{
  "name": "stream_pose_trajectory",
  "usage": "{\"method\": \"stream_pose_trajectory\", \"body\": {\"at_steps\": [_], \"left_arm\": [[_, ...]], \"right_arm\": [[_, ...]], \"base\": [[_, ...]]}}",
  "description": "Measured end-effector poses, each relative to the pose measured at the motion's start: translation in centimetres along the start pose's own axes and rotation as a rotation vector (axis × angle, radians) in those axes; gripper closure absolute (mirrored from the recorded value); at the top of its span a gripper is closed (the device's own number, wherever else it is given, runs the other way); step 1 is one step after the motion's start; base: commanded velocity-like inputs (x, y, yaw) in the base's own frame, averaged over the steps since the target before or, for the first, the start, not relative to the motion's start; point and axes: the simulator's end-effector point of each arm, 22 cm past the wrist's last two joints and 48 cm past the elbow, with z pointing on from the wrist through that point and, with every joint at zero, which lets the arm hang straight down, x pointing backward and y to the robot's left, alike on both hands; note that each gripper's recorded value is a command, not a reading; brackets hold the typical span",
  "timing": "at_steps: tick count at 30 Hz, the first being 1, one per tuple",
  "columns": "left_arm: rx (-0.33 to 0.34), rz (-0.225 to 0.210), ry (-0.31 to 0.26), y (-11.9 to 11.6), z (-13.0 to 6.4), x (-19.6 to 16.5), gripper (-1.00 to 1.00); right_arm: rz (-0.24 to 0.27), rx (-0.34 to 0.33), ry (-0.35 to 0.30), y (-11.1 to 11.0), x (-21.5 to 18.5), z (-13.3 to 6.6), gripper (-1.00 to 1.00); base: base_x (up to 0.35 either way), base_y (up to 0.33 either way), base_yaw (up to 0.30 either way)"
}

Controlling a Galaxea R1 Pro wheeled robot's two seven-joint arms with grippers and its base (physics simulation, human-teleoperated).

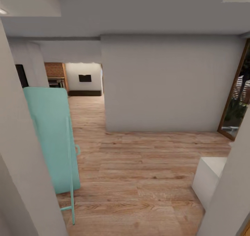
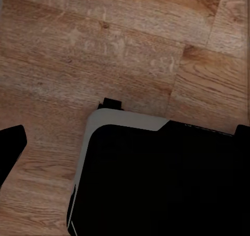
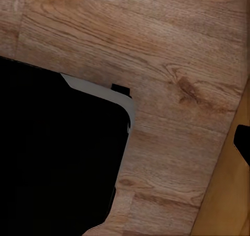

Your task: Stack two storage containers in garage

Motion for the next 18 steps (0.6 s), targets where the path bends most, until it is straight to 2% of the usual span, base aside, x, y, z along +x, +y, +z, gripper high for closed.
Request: {"method": "stream_pose_trajectory", "body": {"at_steps": [18], "left_arm": [[0.000,0.000,0.001,0.00,0.00,0.02,-1.00]], "right_arm": [[0.003,0.019,-0.001,-0.41,-0.01,0.00,-1.00]], "base": [[0.321,0.000,0.000]]}}
